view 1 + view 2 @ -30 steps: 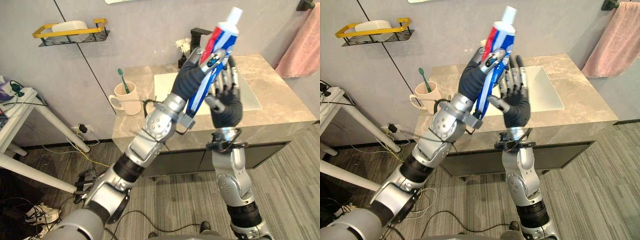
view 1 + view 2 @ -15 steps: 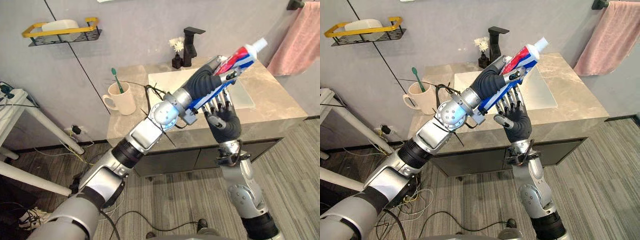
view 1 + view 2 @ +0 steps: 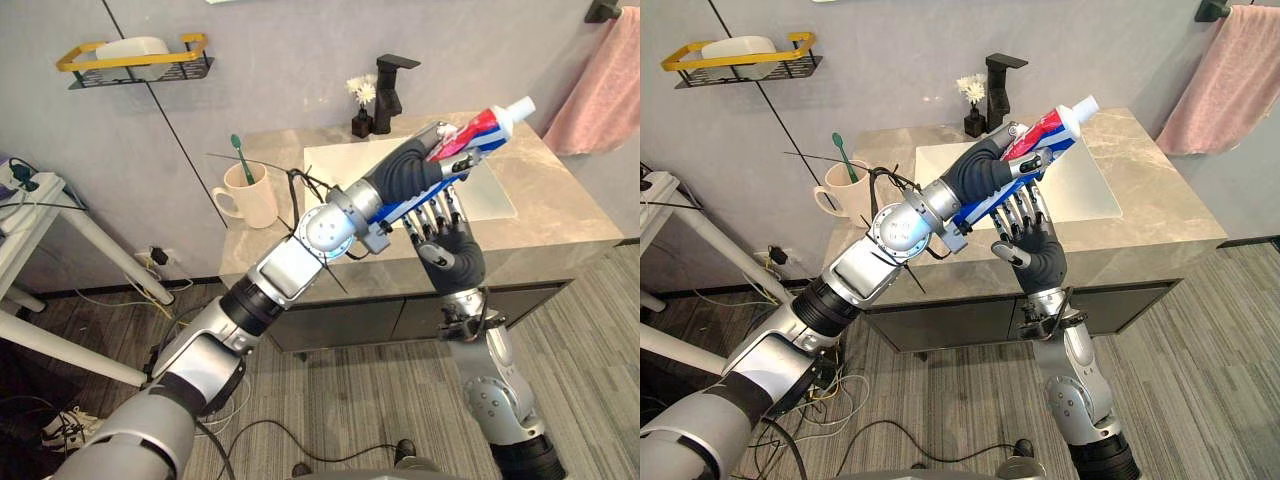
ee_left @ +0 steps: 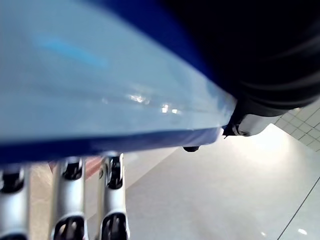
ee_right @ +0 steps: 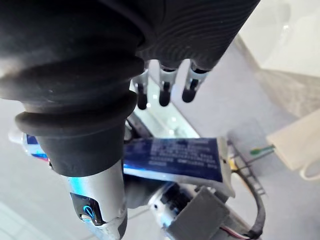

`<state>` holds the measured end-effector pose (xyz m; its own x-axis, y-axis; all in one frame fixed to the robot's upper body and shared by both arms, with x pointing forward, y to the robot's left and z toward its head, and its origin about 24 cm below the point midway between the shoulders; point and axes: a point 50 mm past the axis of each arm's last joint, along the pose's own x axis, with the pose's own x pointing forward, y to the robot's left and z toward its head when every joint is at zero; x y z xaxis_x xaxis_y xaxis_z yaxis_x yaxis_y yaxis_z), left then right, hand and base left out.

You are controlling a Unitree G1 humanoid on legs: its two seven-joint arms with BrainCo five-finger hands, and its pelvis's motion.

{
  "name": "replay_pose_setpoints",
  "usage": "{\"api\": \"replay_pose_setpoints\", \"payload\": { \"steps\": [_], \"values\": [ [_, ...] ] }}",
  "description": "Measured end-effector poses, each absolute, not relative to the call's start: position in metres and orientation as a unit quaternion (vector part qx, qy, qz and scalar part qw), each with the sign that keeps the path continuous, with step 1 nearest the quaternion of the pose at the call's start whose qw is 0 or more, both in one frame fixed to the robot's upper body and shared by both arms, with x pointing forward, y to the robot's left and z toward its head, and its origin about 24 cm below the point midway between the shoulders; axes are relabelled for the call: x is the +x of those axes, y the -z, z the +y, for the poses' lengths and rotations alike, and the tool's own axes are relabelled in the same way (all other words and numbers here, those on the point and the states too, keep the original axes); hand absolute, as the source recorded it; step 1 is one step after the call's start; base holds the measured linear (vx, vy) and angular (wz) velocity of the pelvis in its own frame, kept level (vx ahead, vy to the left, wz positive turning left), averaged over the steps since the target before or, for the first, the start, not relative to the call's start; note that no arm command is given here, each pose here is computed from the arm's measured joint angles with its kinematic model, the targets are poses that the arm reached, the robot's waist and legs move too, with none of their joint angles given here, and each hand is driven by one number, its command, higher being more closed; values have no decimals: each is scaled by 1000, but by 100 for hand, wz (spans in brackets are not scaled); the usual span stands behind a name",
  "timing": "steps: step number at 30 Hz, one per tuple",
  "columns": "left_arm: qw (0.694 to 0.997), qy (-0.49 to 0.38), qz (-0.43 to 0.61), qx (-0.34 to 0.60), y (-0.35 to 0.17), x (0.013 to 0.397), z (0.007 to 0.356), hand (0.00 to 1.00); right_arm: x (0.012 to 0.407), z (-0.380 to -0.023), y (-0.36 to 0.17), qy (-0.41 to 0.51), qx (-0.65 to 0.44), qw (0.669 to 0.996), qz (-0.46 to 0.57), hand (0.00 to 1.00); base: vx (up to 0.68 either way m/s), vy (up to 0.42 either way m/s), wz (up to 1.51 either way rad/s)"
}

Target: Organize washtable

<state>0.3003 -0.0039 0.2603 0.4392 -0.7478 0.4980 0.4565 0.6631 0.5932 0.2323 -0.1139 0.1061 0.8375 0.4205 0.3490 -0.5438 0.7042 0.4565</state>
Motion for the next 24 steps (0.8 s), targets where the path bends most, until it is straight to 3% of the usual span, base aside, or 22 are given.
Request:
{"api": "replay_pose_setpoints", "payload": {
  "steps": [11, 24],
  "values": [
    [808, 400, -407, 145, -268, 280, -9, 100, 244, -136, -108, -222, 293, 923, -119, 0, -16, -8, 4],
    [814, 417, -387, 118, -250, 272, -3, 100, 256, -140, -117, -212, 290, 922, -142, 0, -26, -7, 3]
  ]
}}
